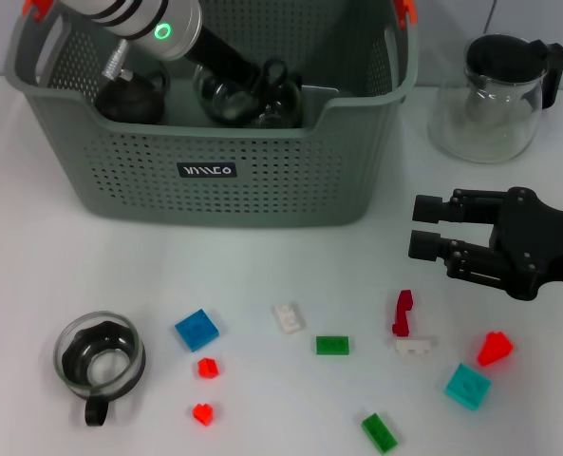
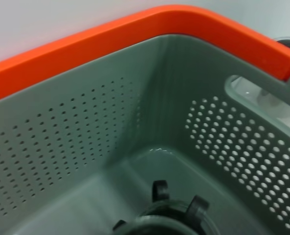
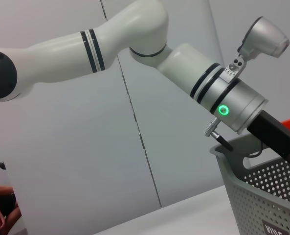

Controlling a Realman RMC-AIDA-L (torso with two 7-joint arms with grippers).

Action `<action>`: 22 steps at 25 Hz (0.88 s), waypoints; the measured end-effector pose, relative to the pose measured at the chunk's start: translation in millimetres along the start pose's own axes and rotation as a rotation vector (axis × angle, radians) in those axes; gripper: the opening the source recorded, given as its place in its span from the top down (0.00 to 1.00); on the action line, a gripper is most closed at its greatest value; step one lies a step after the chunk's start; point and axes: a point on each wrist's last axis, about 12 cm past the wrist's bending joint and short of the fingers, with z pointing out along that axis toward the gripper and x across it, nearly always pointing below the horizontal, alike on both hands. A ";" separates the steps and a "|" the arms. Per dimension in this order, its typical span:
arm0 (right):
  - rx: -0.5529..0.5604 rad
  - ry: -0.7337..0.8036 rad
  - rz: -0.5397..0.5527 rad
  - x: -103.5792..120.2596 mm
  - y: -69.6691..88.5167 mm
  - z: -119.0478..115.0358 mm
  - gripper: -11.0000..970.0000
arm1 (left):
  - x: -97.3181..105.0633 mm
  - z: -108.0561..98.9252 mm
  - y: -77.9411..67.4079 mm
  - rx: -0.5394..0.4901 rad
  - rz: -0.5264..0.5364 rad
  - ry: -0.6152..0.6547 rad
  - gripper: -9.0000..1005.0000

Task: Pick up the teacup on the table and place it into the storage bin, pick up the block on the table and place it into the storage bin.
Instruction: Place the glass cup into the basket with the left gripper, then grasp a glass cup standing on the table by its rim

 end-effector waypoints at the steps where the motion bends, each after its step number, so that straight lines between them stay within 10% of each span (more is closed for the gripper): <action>1: -0.001 0.000 0.000 -0.1 0.1 0.0 0.49 | -0.2 0.4 0.1 -0.004 -0.003 0.002 0.91; 16: 0.002 -0.001 -0.001 -0.4 -0.4 -0.3 0.49 | -7.9 -25.2 8.2 0.053 -0.070 -0.128 0.49; 22: 0.004 -0.001 0.000 -0.1 -0.4 -0.6 0.49 | 27.4 -96.0 31.0 0.406 -0.195 -0.522 0.50</action>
